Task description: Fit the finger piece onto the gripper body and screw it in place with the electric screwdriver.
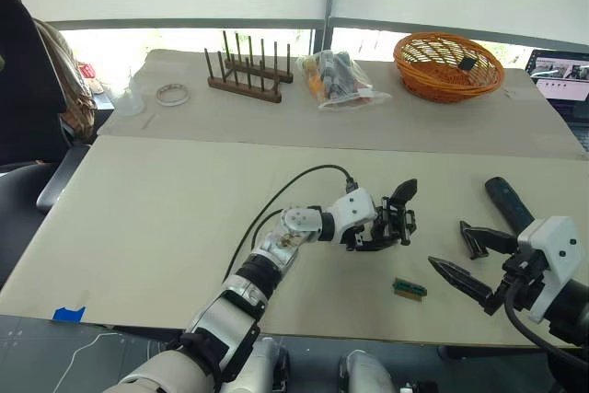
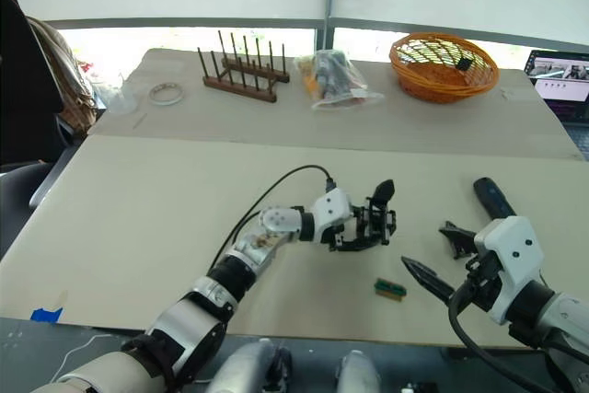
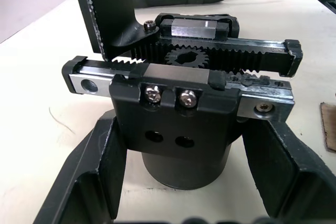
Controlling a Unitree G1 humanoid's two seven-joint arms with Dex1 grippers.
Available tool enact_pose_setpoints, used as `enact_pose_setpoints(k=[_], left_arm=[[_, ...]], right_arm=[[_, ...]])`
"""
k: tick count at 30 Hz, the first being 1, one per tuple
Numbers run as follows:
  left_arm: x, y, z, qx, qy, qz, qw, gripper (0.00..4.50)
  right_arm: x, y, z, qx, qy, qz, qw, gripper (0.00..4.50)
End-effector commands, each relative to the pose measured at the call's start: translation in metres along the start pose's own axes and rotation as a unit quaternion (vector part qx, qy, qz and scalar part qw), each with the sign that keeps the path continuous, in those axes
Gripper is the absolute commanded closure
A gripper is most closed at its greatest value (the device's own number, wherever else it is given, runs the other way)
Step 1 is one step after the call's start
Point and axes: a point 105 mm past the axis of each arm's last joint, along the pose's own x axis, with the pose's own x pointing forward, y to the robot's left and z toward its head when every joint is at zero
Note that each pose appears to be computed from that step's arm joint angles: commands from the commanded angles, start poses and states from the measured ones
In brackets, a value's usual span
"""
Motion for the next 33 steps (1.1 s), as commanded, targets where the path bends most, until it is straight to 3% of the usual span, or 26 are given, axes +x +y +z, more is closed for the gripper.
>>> enact_pose_setpoints(k=[1,6,9,15,24,30,33], left_arm=[[-0.009,0.001,-0.001,-0.006,0.003,0.001,1.000,0.04],[-0.043,0.006,-0.003,-0.019,0.021,-0.028,0.999,0.04],[-0.085,0.009,0.001,-0.012,0.036,-0.058,0.998,0.04],[-0.151,-0.003,0.042,0.009,0.037,-0.143,0.989,0.04],[-0.164,-0.012,0.120,0.035,-0.031,-0.163,0.985,0.04],[-0.171,-0.022,0.135,0.047,-0.038,-0.170,0.984,0.04],[-0.171,-0.020,0.136,0.050,-0.039,-0.158,0.985,0.04]], right_arm=[[-0.004,0.001,0.011,-0.025,-0.015,0.000,1.000,0.00],[-0.008,-0.014,0.008,-0.021,0.022,-0.022,0.999,0.00],[-0.015,-0.026,0.016,-0.003,0.056,-0.010,0.998,0.00],[-0.015,-0.089,0.021,0.061,0.178,-0.052,0.981,0.00],[0.025,-0.145,-0.014,0.161,0.299,-0.081,0.937,0.00],[0.038,-0.149,-0.039,0.186,0.363,-0.051,0.912,0.00],[0.048,-0.146,-0.040,0.204,0.366,-0.034,0.908,0.00]])
